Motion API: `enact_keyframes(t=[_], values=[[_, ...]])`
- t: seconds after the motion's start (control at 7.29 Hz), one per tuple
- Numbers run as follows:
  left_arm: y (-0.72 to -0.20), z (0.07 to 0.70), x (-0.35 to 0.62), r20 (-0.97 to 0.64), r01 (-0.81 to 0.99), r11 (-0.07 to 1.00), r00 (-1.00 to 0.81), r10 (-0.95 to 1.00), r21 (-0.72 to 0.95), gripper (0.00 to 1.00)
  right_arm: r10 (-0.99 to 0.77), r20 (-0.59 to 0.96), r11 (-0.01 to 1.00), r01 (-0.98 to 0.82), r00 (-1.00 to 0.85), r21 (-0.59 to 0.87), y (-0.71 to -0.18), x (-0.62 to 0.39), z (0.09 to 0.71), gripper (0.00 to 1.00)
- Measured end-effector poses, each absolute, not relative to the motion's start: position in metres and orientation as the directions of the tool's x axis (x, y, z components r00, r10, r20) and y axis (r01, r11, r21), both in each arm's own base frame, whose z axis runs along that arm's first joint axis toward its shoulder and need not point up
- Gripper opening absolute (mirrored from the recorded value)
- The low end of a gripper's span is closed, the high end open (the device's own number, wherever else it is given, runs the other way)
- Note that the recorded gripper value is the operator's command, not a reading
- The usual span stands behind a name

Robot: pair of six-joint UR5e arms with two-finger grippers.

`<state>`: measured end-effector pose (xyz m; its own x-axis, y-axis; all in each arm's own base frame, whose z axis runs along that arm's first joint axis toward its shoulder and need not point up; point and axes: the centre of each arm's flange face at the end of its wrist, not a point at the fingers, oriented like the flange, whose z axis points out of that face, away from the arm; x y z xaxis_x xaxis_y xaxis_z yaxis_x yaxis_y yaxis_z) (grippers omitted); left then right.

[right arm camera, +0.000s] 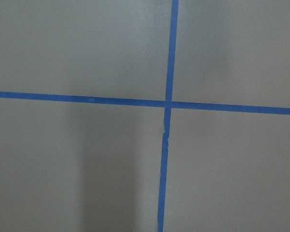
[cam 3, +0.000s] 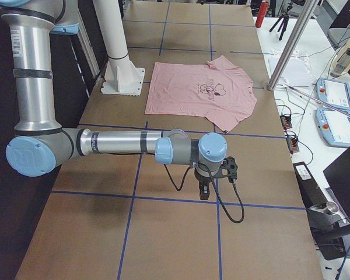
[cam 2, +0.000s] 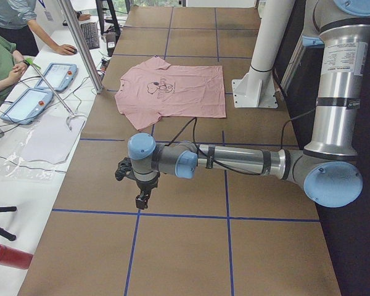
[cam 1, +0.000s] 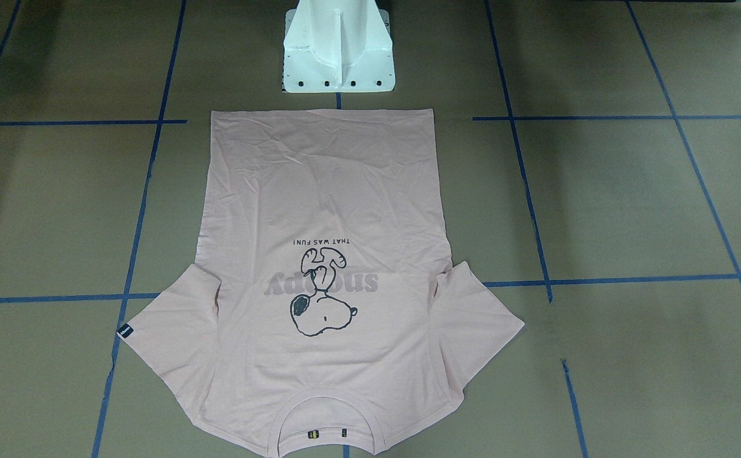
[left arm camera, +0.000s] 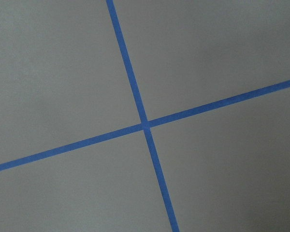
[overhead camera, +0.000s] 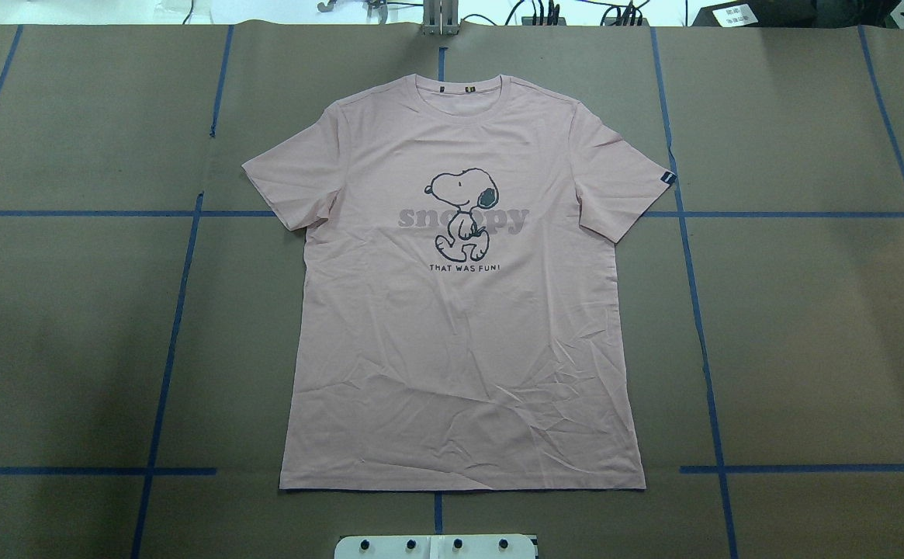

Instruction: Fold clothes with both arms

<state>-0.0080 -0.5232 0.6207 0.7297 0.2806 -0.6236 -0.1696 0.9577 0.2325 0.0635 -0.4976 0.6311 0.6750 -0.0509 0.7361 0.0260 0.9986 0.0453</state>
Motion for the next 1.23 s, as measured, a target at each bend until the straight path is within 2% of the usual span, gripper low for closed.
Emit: enact_keyframes(t=[0.41,0.69,0.96,1.23], values=[[-0.527,0.611,-0.008,-0.62,-0.168,0.954,0.729,0.29,0.248,1.0,-0.076,0.732,0.997,0.036,0.678,0.07,-0.509,0.059,0.619,1.0],[-0.556,0.571,-0.003,-0.605,-0.162,0.934,0.724,0.333,0.319,1.0,-0.178,0.714,0.983,0.091,0.677,0.159,-0.546,0.025,0.585,1.0],[-0.587,0.534,0.006,-0.58,-0.163,0.895,0.71,0.399,0.416,1.0,-0.217,0.716,0.972,0.077,0.664,0.223,-0.601,-0.049,0.534,1.0],[-0.598,0.519,0.014,-0.574,-0.141,0.876,0.705,0.416,0.462,1.0,-0.118,0.758,0.99,0.02,0.642,0.137,-0.649,-0.153,0.477,1.0]])
